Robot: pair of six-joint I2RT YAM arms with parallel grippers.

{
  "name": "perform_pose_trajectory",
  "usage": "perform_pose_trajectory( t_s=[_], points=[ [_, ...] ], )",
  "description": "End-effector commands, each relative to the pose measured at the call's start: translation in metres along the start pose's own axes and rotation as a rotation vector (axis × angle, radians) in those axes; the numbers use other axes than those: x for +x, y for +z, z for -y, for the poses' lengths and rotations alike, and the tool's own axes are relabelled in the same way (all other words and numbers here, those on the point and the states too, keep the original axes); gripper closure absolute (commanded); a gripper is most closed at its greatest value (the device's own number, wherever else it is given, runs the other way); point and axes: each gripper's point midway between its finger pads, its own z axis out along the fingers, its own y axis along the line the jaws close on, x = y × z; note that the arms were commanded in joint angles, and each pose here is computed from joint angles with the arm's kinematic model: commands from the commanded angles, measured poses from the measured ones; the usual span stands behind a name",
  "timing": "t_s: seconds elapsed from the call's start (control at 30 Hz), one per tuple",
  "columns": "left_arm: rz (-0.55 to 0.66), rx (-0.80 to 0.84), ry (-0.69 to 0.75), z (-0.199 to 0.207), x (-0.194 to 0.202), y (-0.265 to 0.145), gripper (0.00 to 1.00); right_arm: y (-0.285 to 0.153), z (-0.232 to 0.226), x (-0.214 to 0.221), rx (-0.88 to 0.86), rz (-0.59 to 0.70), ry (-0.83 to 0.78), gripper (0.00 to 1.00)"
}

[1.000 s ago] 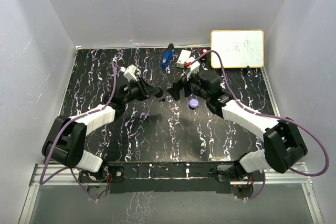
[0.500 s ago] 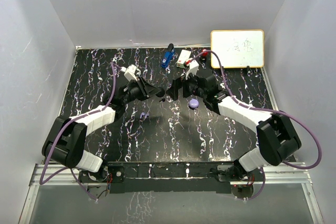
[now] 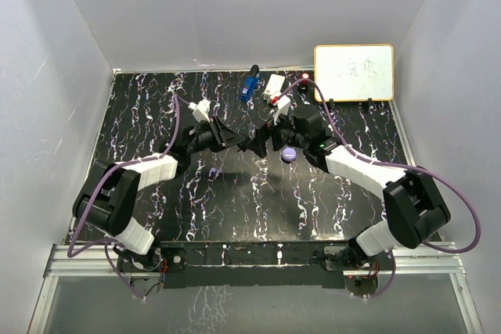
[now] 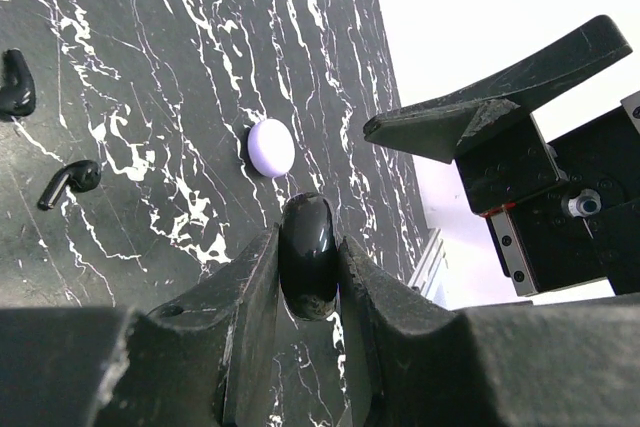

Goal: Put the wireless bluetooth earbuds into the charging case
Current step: Pick up the charging case at the center of the board, then open the charging case.

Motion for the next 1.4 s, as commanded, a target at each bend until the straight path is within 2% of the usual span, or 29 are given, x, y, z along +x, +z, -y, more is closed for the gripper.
perform_pose_trajectory(
  t_s=[0.0, 0.27, 0.63, 1.07, 1.37],
  points=[
    [0.015, 0.099, 0.015, 0.028, -0.014, 0.001, 1.00, 0.000, -0.015, -0.025, -0.061, 0.065, -0.078, 0.02],
    [0.000, 0.118, -0.007, 0.031, -0.013, 0.003, 1.00, 0.016, -0.020, -0.014, -0.044, 0.014, -0.088, 0.02],
    [-0.027, 0.137, -0.029, 0.033, -0.008, 0.003, 1.00, 0.027, -0.013, -0.017, 0.029, 0.014, -0.089, 0.06],
    [-0.049, 0.142, -0.037, 0.031, -0.005, 0.005, 1.00, 0.033, -0.012, -0.015, 0.034, 0.005, -0.095, 0.26],
    [-0.050, 0.148, -0.034, 0.034, -0.006, 0.005, 1.00, 0.038, -0.014, -0.013, 0.020, -0.007, -0.094, 0.36]
  ],
)
